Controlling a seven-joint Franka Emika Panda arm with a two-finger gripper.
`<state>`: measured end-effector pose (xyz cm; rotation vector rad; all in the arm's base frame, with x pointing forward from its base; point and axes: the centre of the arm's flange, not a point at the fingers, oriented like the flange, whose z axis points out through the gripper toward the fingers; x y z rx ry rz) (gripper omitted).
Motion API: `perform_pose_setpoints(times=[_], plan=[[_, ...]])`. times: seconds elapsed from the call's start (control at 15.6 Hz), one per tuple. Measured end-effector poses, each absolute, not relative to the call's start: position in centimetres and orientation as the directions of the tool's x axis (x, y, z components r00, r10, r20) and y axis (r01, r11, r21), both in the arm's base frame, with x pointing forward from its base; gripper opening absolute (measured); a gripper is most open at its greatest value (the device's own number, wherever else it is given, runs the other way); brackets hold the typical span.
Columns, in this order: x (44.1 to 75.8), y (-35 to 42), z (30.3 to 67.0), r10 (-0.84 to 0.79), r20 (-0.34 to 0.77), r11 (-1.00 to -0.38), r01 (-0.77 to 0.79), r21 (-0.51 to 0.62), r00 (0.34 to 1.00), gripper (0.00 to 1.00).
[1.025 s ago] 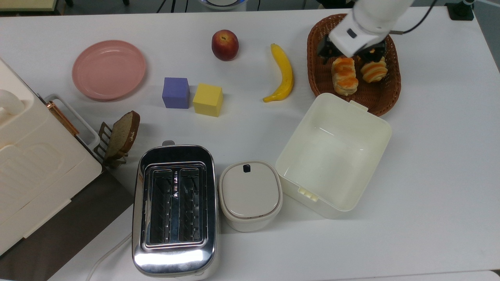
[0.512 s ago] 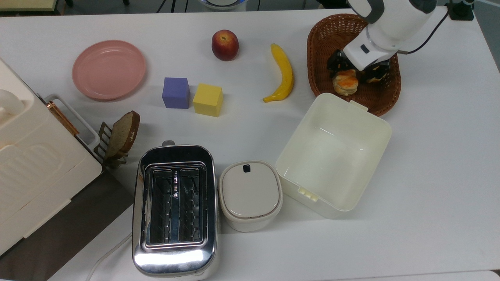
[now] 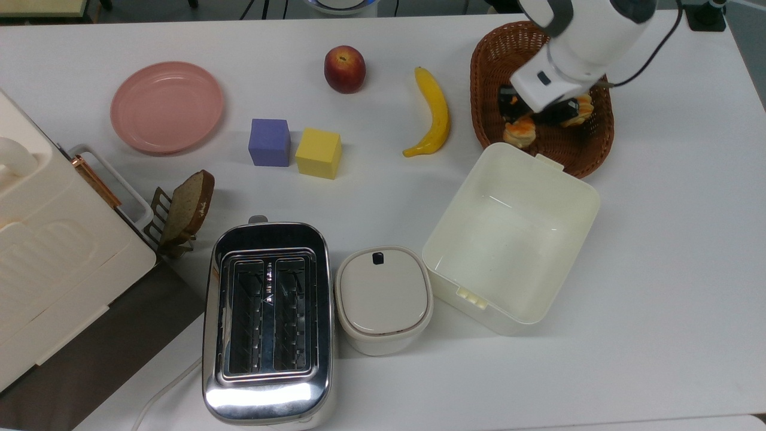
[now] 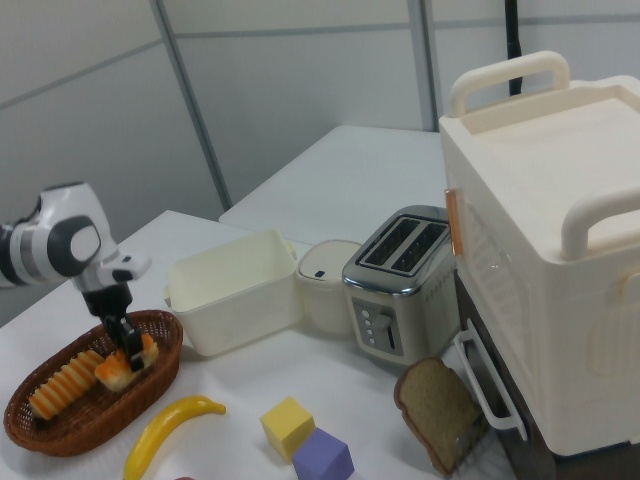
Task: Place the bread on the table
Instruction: 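Lift the bread roll out of the basket and carry it toward the cubes, then lower the roll onto the table beside the banana and open the gripper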
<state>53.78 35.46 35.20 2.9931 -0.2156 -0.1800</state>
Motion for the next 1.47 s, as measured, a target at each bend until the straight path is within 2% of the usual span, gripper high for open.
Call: perform_pose_setpoints(times=[0.13, 0.26, 0.38, 0.51, 0.7, 0.83, 0.9, 0.96, 1.09, 1.34, 1.41, 1.47], plan=[[54.4, 32.8, 39.2, -0.148, -0.115, -0.982, -0.133, 0.134, 0.982, 0.29], [55.0, 28.9, 43.3, -0.146, -0.122, -0.984, -0.131, 0.121, 0.982, 0.19], [56.0, 24.1, 45.9, -0.146, -0.134, -0.985, -0.132, 0.109, 0.980, 0.15], [57.4, 18.7, 46.0, -0.150, -0.155, -0.986, -0.135, 0.103, 0.976, 0.15], [59.2, 10.3, 43.1, -0.180, -0.207, -0.981, -0.162, 0.102, 0.962, 0.15], [60.5, 6.2, 41.1, -0.207, -0.198, -0.977, -0.193, 0.092, 0.958, 0.13], [61.0, 5.0, 40.2, -0.218, -0.187, -0.975, -0.205, 0.088, 0.958, 0.16], [61.6, 4.3, 39.1, -0.226, -0.178, -0.973, -0.214, 0.086, 0.958, 0.30], [61.8, 4.9, 38.5, -0.218, -0.178, -0.975, -0.206, 0.086, 0.959, 0.49], [61.8, 6.0, 39.0, -0.199, -0.168, -0.979, -0.187, 0.085, 0.966, 0.93], [61.8, 6.0, 39.3, -0.198, -0.163, -0.979, -0.186, 0.084, 0.967, 1.00], [61.8, 5.9, 39.7, -0.199, -0.156, -0.979, -0.188, 0.084, 0.968, 1.00]])
